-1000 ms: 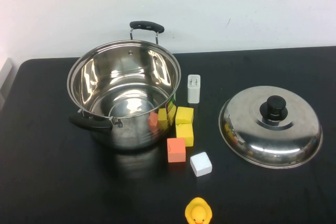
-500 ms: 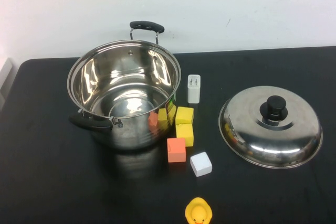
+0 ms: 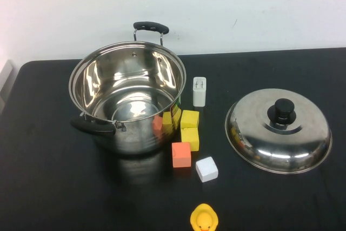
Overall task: Cover the pot
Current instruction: Pick up the pot lid
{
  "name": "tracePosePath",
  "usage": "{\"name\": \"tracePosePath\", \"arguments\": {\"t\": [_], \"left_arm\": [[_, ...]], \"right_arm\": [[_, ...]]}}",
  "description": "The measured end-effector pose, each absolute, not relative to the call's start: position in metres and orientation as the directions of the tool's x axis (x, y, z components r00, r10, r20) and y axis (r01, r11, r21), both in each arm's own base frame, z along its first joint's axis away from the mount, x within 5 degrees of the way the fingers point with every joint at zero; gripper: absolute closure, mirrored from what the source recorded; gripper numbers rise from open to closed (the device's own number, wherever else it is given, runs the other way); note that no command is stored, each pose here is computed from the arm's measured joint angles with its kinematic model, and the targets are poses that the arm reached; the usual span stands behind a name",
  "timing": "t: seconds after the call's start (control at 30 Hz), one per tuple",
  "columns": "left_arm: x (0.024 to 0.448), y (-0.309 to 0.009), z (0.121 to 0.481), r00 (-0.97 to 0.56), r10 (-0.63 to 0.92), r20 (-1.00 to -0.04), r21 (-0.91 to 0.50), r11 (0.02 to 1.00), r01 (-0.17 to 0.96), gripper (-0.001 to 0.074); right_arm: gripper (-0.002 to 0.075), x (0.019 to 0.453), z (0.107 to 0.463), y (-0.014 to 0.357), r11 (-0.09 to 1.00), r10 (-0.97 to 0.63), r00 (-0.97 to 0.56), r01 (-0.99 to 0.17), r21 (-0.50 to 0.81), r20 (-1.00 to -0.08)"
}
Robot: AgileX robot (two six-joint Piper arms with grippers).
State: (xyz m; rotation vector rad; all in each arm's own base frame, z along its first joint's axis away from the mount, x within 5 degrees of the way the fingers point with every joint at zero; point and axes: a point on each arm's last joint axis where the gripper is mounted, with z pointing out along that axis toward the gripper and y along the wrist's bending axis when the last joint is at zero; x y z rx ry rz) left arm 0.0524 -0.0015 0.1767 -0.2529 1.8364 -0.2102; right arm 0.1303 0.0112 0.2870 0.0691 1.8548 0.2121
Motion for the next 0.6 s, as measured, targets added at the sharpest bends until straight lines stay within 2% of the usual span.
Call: {"name": "tracePosePath", "arguments": {"t": [0.07, 0.13, 0.23, 0.3, 0.37, 0.43, 0.5, 0.6], "left_arm": [[0.052, -0.001, 0.177, -0.267, -0.280, -0.922, -0.273, 0.960, -0.064, 0.0736], [0.052, -0.001, 0.177, -0.267, -0.280, -0.922, -0.273, 0.960, -0.064, 0.0736], [0.052, -0.001, 0.177, -0.267, -0.280, -0.922, -0.273, 0.960, -0.064, 0.0736], [0.052, -0.001, 0.177, -0.267, -0.280, -0.922, -0.273, 0.960, -0.064, 0.0736], [0.052, -0.001, 0.177, -0.267, -0.280, -0.922, -0.273, 0.960, -0.064, 0.0735], [0.052, -0.001, 0.177, -0.267, -0.280, -0.922, -0.273, 0.960, -0.064, 0.0735], [0.052, -0.001, 0.177, -0.267, -0.280, -0.922, -0.273, 0.960, -0.064, 0.0735], [0.052, -0.001, 0.177, -0.267, -0.280, -0.922, -0.273, 0.960, -0.064, 0.0735]], "right_arm": [[0.0715, 0.145, 0.288, 0.013, 0.984, 0.155, -0.210, -0.057, 0.171, -0.965], [0.0681, 0.160, 0.286, 0.021, 0.983, 0.139, -0.125, -0.101, 0.152, -0.982], [0.0563, 0.187, 0.279, 0.040, 0.976, 0.105, -0.029, -0.190, 0.109, -0.994], [0.0441, 0.206, 0.267, 0.052, 0.968, 0.086, 0.014, -0.236, 0.081, -0.996], [0.0319, 0.224, 0.247, 0.063, 0.961, 0.066, 0.005, -0.268, 0.062, -0.998], [0.0238, 0.239, 0.233, 0.071, 0.954, 0.056, -0.006, -0.295, 0.056, -0.998], [0.0195, 0.255, 0.218, 0.079, 0.947, 0.044, -0.027, -0.316, 0.051, -0.999], [0.0172, 0.277, 0.200, 0.086, 0.944, 0.038, -0.039, -0.327, 0.049, -0.998]]}}
